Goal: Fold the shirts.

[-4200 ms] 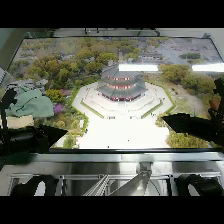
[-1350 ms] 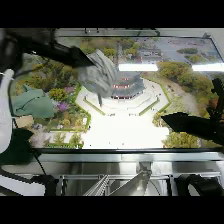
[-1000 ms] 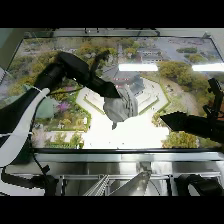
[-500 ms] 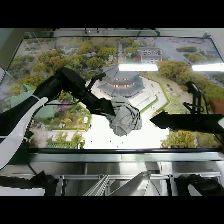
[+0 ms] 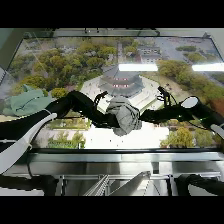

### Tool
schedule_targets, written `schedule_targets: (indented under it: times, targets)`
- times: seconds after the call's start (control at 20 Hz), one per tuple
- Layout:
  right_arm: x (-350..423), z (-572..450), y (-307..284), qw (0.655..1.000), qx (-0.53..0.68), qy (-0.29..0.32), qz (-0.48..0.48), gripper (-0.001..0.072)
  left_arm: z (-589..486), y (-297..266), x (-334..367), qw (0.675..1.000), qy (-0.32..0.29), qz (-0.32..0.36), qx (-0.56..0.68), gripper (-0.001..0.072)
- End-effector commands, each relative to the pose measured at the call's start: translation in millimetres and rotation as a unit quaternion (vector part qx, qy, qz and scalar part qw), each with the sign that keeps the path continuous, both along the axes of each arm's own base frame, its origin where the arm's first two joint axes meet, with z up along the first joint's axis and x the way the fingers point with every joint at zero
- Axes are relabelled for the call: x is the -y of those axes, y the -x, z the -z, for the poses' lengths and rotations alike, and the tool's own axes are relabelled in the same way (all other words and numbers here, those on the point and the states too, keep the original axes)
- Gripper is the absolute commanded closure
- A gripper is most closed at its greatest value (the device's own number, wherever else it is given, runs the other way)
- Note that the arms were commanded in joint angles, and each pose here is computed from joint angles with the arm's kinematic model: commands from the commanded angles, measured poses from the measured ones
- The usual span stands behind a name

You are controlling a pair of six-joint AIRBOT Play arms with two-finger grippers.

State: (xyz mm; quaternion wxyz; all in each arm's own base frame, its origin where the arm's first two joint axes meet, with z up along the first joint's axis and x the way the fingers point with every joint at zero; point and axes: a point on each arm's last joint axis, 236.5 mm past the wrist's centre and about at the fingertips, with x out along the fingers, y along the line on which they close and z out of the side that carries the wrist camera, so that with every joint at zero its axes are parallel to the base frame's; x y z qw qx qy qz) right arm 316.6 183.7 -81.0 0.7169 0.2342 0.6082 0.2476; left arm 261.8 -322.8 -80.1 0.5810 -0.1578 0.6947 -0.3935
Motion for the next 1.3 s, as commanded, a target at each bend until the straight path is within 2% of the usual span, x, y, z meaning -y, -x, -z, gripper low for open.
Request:
schedule_targets:
  times: [0.0,0.05,0.1,0.35,0.5,0.65,0.75,0.85,0.9,1.0,1.05,1.25]
  targets:
    - [-22.9,9.3,-25.2,0.998,-0.002,-0.066,0.020,0.0434,9.7,-5.8,30.3,1.000,0.004,0.020,0.016,0.0231]
    - [-25.2,7.7,-27.7,0.997,0.003,-0.073,0.021,0.0631,9.4,-6.8,34.8,1.000,0.007,0.025,0.016,0.0602]
    - [-25.6,5.7,-27.9,0.997,0.006,-0.075,0.019,0.0692,6.6,-7.2,36.5,0.999,0.010,0.031,0.015,0.0693]
    - [10.7,-56.3,-52.4,0.991,0.086,-0.087,0.053,0.0694,-67.2,-7.1,1.3,0.997,0.053,0.059,0.012,0.0694]
    - [61.8,-175.8,-66.6,0.964,0.225,-0.108,0.092,0.0694,-153.6,-5.0,-42.9,0.993,0.089,0.056,0.056,0.0695]
    - [74.1,-348.7,-22.0,0.881,0.443,-0.147,0.077,0.0694,-267.3,-10.7,-81.5,0.971,0.113,0.026,0.211,0.0691]
    - [68.7,-433.5,32.6,0.809,0.570,-0.129,0.069,0.0694,-340.8,-6.8,-101.0,0.936,0.119,-0.002,0.333,0.0689]
    - [57.5,-467.5,75.0,0.766,0.631,-0.104,0.064,0.0694,-392.4,3.3,-114.3,0.900,0.119,-0.026,0.419,0.0687]
    - [52.8,-473.1,86.4,0.758,0.641,-0.102,0.060,0.0694,-405.4,9.4,-119.1,0.889,0.114,-0.030,0.442,0.0686]
    - [52.4,-470.6,85.3,0.763,0.635,-0.106,0.060,0.0693,-406.7,9.1,-130.0,0.883,0.091,-0.040,0.458,0.0684]
    - [55.9,-461.1,73.1,0.776,0.617,-0.114,0.063,0.0693,-396.4,4.1,-132.9,0.889,0.083,-0.045,0.448,0.0683]
    - [53.6,-361.8,-5.4,0.865,0.462,-0.182,0.067,0.0690,-301.1,-45.5,-138.8,0.936,0.060,-0.078,0.338,0.0681]
